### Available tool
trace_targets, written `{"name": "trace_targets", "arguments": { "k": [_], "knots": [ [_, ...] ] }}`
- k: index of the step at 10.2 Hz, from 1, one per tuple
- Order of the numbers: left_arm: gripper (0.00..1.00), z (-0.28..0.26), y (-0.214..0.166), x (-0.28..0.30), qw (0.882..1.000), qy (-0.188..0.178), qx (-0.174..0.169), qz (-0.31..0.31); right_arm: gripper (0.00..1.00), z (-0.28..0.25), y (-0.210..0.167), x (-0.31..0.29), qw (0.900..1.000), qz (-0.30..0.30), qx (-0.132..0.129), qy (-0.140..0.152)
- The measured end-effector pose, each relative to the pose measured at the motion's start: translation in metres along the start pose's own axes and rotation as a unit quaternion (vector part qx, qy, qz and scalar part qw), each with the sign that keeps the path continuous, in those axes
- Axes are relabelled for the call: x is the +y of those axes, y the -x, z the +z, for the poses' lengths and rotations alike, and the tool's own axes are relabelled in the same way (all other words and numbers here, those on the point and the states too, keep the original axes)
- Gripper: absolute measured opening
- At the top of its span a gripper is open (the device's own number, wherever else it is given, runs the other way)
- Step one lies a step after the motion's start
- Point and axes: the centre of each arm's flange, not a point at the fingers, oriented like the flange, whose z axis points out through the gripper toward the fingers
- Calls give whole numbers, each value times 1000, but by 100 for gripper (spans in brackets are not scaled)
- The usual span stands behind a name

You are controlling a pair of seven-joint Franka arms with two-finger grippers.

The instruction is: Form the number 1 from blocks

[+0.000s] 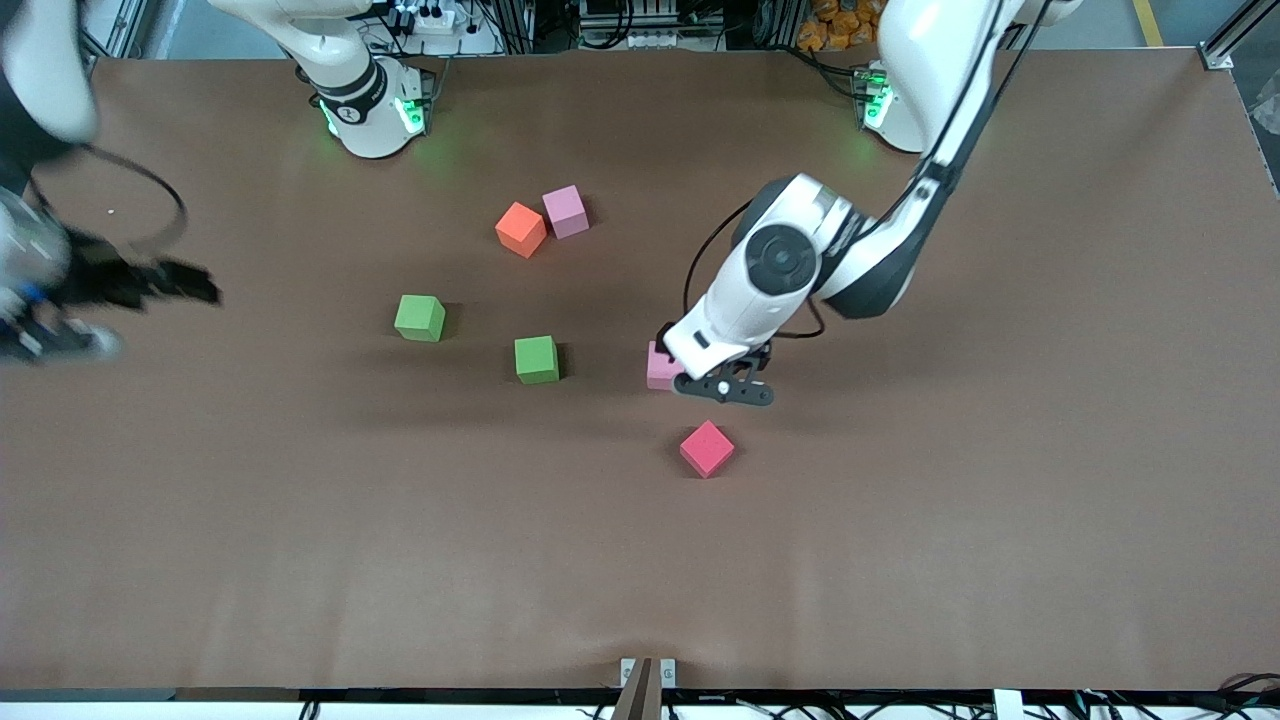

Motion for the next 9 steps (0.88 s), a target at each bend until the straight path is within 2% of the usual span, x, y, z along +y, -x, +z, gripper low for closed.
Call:
{"name": "trace_targets", "arguments": {
  "k": [2,4,6,7,8,9],
  "knots": [
    [100,44,7,10,999,-2,-12,-43,100,90,-46,0,998,9,-55,-38],
    [100,60,18,26,997,-5,-17,-81,100,127,-57,-49,996,4,-87,-28],
    [100,64,22,33,996,-1,-13,-87,100,133,-50,-102,995,-7,-97,-11],
    [100,69,22,34,996,1,-10,-87,100,139,-42,-109,994,-11,-105,-8],
    [100,78,22,34,996,2,-10,-87,100,147,-30,-114,994,-11,-106,-5],
    [100,89,24,36,996,3,-9,-85,100,158,-13,-124,995,-7,-98,0]
  ]
}}
